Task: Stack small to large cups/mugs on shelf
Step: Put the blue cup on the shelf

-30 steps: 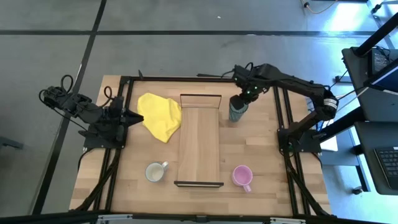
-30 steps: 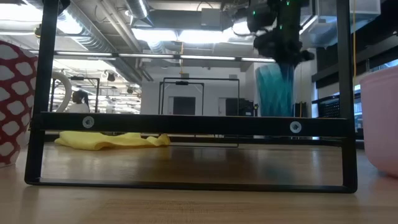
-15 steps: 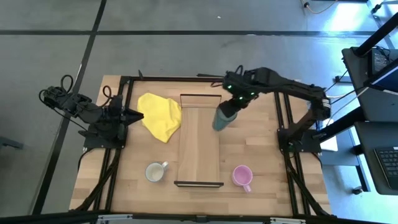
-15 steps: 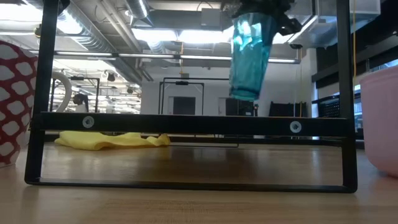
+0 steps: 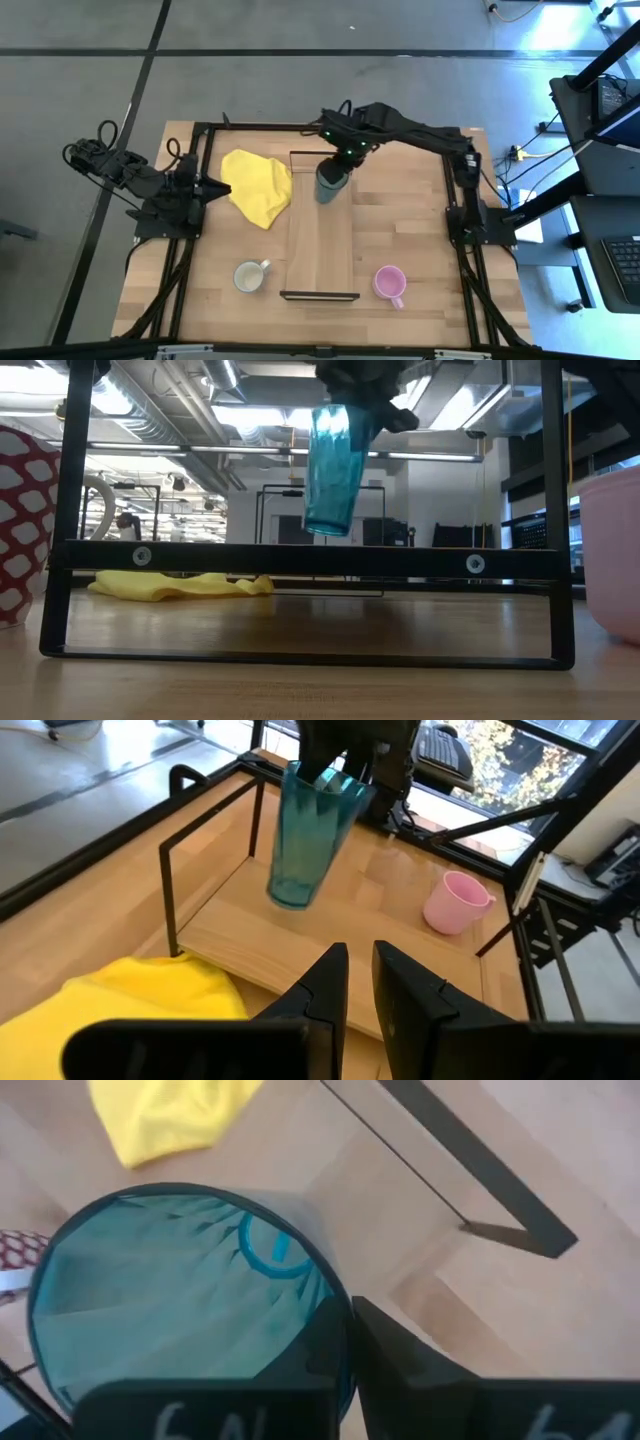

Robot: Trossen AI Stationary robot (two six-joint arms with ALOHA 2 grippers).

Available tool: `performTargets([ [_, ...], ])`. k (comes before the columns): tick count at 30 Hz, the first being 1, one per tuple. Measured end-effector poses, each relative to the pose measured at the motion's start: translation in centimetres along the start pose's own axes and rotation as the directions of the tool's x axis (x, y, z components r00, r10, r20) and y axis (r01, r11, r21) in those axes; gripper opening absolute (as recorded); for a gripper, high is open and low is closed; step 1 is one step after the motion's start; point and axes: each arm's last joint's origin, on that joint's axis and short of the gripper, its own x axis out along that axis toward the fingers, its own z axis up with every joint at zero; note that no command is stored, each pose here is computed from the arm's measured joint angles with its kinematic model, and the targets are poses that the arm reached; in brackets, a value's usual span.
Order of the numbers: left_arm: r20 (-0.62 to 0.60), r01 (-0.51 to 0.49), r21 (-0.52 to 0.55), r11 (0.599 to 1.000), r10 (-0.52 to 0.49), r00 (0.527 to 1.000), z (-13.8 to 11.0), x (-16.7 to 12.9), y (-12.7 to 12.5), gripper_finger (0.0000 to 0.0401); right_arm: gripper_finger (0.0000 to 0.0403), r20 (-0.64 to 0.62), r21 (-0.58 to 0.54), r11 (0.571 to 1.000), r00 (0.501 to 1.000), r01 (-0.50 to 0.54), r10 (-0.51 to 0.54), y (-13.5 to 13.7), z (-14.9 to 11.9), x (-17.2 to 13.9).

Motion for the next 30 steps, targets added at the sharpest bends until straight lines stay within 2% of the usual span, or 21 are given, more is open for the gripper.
performTargets([
  [5, -0.005, 0.006, -0.001, 1.0, -0.006, 1.0, 0.0, 0.0, 0.0, 0.0044, 0.0023, -0.076, 0.004, 0.999, 0.996, 0.053, -0.052, -0.2, 0.2, 1.8],
  [12, -0.02, 0.002, 0.011, 1.0, -0.002, 1.0, -0.2, 0.0, 0.1, 0.0044, 0.0023, -0.016, -0.004, 1.0, 1.0, 0.009, -0.009, 0.6, 0.9, 2.6],
  [18, -0.04, -0.012, 0.027, 1.0, 0.013, 0.999, -0.4, 0.0, 0.2, 0.0044, 0.0019, -0.007, -0.003, 0.999, 0.999, 0.035, -0.035, 0.5, 0.9, 2.6],
  [23, -0.042, -0.014, 0.03, 0.999, 0.015, 0.999, -0.4, 0.0, 0.3, 0.0044, 0.0027, 0.048, 0.01, 1.0, 0.998, 0.029, -0.03, 0.7, 1.3, 2.6],
  [30, -0.05, -0.02, 0.037, 0.999, 0.022, 0.999, -0.5, 0.0, 0.3, 0.0044, 0.0027, 0.046, 0.014, 0.999, 0.998, 0.03, -0.031, 0.7, 1.4, 2.9],
])
